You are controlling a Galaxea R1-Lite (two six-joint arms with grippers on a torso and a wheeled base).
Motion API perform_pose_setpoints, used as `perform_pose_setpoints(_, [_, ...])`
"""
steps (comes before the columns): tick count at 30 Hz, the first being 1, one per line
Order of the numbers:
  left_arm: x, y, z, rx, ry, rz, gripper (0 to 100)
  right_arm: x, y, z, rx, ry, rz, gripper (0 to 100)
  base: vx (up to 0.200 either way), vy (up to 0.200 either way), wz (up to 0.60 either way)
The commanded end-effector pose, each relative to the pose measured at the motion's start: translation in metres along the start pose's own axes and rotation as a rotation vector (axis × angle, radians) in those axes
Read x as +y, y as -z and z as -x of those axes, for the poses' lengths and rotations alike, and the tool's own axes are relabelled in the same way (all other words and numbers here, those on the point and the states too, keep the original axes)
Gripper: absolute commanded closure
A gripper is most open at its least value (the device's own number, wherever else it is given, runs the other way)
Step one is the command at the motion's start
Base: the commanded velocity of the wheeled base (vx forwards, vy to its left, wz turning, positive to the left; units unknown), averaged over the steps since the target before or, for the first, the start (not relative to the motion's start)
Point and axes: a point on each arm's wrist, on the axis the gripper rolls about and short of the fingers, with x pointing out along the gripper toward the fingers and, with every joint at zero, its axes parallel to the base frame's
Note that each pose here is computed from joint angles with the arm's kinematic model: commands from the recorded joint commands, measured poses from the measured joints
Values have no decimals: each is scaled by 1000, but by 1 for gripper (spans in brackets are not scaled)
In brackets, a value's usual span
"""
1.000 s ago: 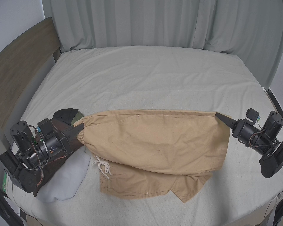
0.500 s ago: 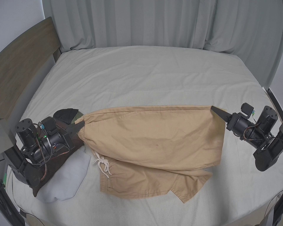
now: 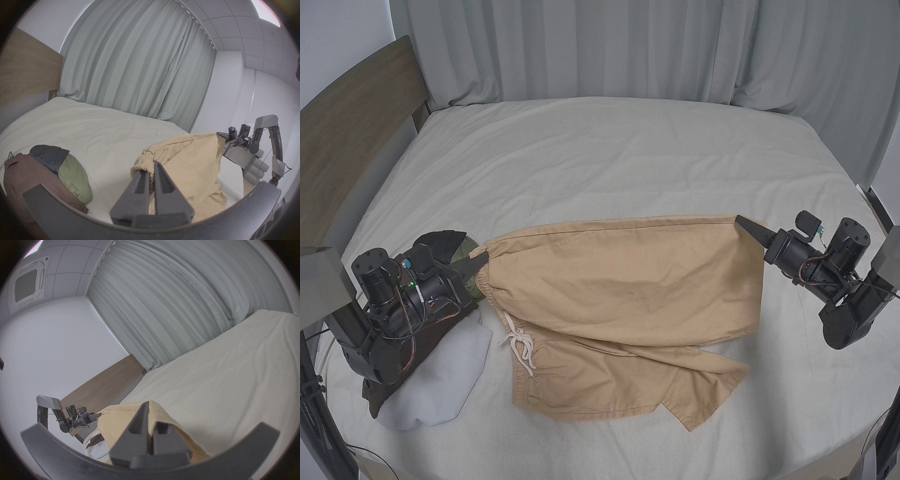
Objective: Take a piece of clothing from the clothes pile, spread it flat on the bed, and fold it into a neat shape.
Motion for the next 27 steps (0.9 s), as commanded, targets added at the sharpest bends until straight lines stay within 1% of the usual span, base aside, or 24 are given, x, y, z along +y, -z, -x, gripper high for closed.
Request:
perform_pose_setpoints(1, [7,12,-10,17,-14,13,100,-10,7,-7,7,6,-5,100,0,0,0])
perform_pose_setpoints(8, [13,20,-23,15,-12,16,100,-23,10,-17,-5,13,2,100,0,0,0])
perform_pose_setpoints(14, [19,25,-36,2,-10,35,100,-35,14,-26,-28,40,7,100,0,0,0])
perform_pose_setpoints(15, [20,27,-40,-3,-26,45,100,-39,16,-29,-30,42,8,100,0,0,0])
perform_pose_setpoints(18, [18,29,-46,-12,-40,69,100,-46,19,-35,-33,42,7,100,0,0,0])
perform_pose_setpoints(22, [21,29,-53,-31,-39,86,100,-52,20,-41,-44,37,2,100,0,0,0])
perform_pose_setpoints(27, [29,38,-70,-64,-91,116,100,-61,21,-50,-66,29,-17,100,0,0,0])
